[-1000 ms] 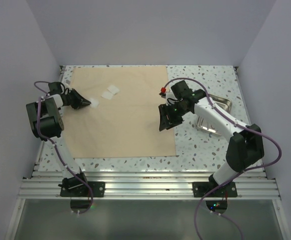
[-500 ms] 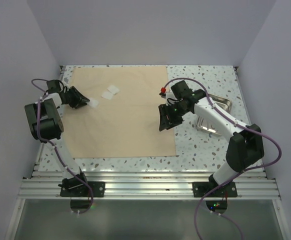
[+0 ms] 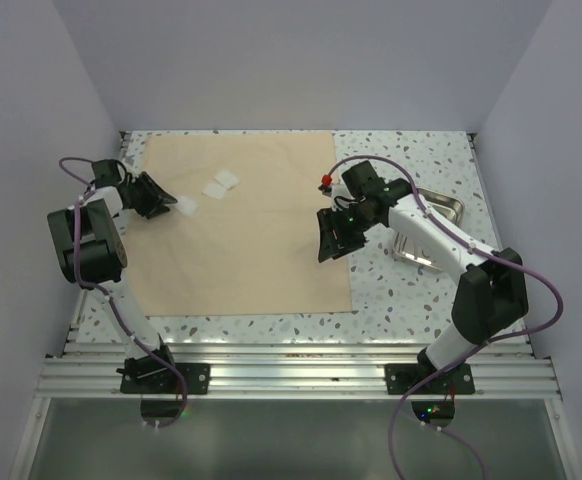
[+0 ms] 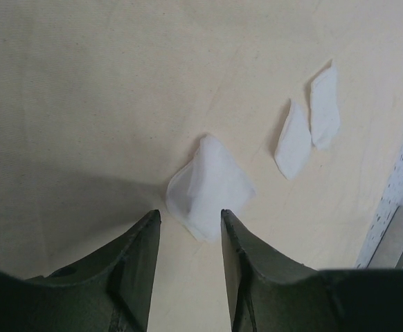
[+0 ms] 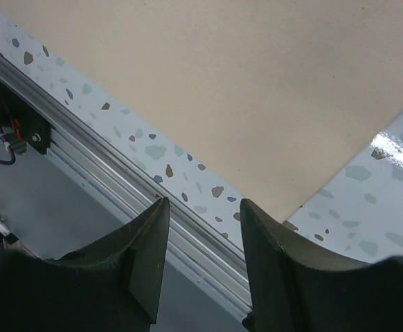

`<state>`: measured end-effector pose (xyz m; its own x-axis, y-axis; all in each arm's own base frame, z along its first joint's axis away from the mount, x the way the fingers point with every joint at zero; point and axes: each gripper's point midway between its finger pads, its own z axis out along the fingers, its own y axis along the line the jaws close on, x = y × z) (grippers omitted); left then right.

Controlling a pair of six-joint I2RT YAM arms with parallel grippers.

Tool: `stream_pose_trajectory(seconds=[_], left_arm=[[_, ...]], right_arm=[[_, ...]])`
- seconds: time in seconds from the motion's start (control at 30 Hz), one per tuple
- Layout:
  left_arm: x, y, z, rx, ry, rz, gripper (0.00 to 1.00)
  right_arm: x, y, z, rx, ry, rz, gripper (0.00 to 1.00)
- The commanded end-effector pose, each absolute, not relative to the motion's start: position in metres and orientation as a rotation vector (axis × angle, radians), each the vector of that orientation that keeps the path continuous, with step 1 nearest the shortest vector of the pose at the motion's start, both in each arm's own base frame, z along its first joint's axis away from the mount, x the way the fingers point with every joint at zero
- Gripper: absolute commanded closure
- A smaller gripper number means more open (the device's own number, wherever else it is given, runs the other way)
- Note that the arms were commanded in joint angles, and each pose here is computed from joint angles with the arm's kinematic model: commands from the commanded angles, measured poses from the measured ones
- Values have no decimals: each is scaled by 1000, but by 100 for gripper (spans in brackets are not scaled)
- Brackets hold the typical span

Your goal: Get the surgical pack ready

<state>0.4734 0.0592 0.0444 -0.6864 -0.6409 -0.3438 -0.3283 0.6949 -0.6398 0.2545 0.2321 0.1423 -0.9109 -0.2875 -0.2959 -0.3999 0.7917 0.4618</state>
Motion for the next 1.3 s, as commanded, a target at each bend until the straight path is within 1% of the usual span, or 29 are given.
stream_pose_trajectory(seconds=[0.0,0.2,0.47,0.9,1.0,1.1,1.13,1.2,1.23,1.27], left_arm=[[476,65,49,-732,2300,-730,55],[480,63,38,-748,2283,-760,55],[490,59,36,-743,2245,-805,56],[489,53,17,-759,2285,-825,58],[490,52,16,-757,2288,-832,59],[489,51,13,-757,2293,-834,66],[489,50,13,-756,2298,-837,70],[489,50,12,-751,2303,-838,75],[489,50,11,-755,2306,-839,82],[490,51,12,-752,2305,-838,85]], right_arm=[[255,236,149,-565,2741,812,51],[255,237,147,-561,2751,819,51],[256,237,146,-559,2752,817,51],[255,238,146,-558,2752,823,51],[256,238,146,-558,2751,822,51],[256,238,147,-560,2748,823,51],[256,238,147,-558,2747,821,51],[256,237,147,-559,2747,816,51],[257,237,147,-556,2748,814,51],[257,237,147,-566,2747,811,51]])
